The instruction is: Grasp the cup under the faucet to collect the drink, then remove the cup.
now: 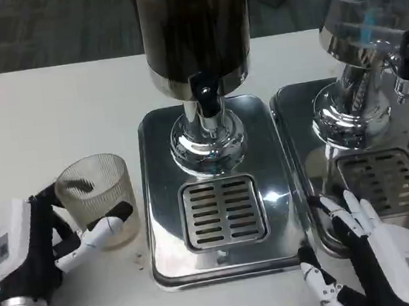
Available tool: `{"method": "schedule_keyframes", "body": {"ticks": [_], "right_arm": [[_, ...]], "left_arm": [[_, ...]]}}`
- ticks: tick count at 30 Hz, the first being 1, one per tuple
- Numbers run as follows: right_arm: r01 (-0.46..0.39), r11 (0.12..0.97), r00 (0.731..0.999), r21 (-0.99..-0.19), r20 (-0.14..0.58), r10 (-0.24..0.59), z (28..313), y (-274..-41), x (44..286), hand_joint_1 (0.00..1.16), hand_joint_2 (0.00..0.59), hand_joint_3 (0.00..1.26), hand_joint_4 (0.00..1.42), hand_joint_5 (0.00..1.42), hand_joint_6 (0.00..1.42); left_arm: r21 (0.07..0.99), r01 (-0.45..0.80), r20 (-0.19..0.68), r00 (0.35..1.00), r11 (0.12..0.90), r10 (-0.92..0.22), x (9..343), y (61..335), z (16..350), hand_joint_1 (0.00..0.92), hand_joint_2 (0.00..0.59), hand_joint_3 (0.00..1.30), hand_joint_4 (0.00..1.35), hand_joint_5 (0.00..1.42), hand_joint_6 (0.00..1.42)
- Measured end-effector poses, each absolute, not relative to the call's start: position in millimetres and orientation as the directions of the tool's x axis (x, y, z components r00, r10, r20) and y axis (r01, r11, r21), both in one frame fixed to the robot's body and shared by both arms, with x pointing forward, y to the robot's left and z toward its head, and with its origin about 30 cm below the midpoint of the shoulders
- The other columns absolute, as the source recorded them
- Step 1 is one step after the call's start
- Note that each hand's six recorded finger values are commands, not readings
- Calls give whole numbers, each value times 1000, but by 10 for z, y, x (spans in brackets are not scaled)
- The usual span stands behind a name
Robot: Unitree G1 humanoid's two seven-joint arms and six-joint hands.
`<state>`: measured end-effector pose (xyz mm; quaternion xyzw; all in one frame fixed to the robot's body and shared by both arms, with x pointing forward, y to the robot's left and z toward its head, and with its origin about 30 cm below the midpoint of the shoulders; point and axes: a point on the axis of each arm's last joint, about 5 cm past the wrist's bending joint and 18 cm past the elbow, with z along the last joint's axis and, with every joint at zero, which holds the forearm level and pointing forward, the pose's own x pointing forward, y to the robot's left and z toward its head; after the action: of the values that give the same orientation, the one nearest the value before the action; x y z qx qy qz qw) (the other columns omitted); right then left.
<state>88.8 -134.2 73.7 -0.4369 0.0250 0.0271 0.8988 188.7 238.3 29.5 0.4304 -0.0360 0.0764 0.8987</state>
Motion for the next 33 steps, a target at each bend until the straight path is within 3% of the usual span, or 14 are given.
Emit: {"method": "schedule_keyframes", "body": {"ticks": [12,21,33], "right_arm": [[-70,620,997,-782,-67,29,737,-1346,894,359,464,148,0,0,216],[-68,621,998,-781,-61,33,731,-1351,904,363,472,147,0,0,216],[-48,634,999,-772,-48,18,733,-1327,895,353,487,143,0,0,216]], "left_arm": [[726,-243,227,968,644,109,1864,2387,358,313,107,602,777,1019,1397],[694,-268,323,946,668,44,1893,2310,481,324,99,610,779,1020,1401],[721,-192,322,944,665,-76,1936,2164,471,327,98,611,779,1020,1383]]}}
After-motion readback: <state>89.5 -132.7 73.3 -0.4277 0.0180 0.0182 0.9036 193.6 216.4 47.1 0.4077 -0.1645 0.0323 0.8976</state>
